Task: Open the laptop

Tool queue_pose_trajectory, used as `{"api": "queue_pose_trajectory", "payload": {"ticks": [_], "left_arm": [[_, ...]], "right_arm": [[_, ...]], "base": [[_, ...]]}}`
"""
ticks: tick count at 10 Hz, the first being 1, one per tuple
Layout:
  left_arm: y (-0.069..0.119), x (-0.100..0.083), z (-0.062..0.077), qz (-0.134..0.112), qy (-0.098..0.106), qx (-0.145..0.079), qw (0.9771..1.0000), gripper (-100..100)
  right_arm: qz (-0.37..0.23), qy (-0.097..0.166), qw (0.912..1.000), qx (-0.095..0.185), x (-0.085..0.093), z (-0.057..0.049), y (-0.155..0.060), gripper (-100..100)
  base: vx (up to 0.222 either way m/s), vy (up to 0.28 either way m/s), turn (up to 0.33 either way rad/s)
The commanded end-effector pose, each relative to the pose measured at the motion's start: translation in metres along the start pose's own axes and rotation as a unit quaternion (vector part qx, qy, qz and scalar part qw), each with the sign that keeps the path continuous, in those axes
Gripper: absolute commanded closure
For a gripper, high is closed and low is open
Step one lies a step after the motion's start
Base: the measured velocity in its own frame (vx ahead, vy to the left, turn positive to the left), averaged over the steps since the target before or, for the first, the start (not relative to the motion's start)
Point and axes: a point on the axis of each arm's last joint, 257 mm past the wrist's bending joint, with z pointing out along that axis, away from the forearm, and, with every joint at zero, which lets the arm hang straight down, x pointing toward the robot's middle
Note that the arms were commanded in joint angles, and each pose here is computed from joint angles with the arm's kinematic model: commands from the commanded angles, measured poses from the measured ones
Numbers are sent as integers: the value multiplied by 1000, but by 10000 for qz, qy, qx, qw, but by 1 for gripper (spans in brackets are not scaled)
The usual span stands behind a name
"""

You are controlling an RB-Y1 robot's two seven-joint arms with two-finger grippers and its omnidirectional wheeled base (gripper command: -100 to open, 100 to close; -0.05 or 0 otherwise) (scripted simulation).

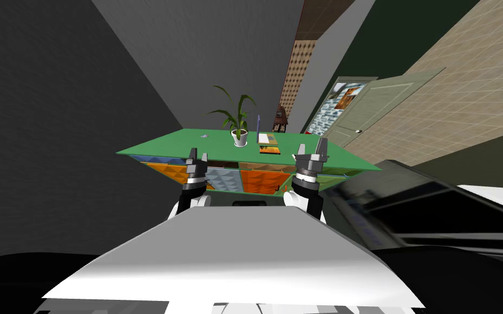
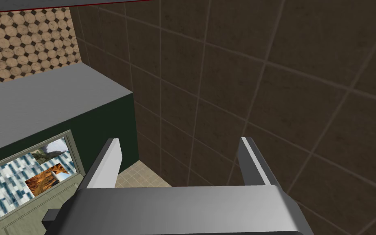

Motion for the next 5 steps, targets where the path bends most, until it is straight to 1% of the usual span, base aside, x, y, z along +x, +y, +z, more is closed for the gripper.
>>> {"api": "queue_pose_trajectory", "payload": {"ticks": [1,5], "left_arm": [[0,0,0,0,0,0,10000,0],[0,0,0,0,0,1,10000,0]], "right_arm": [[0,0,10000,0,0,0,0,0],[0,0,10000,-1,0,0,0,0]], "base": [[0,0,0],[0,0,0]]}}
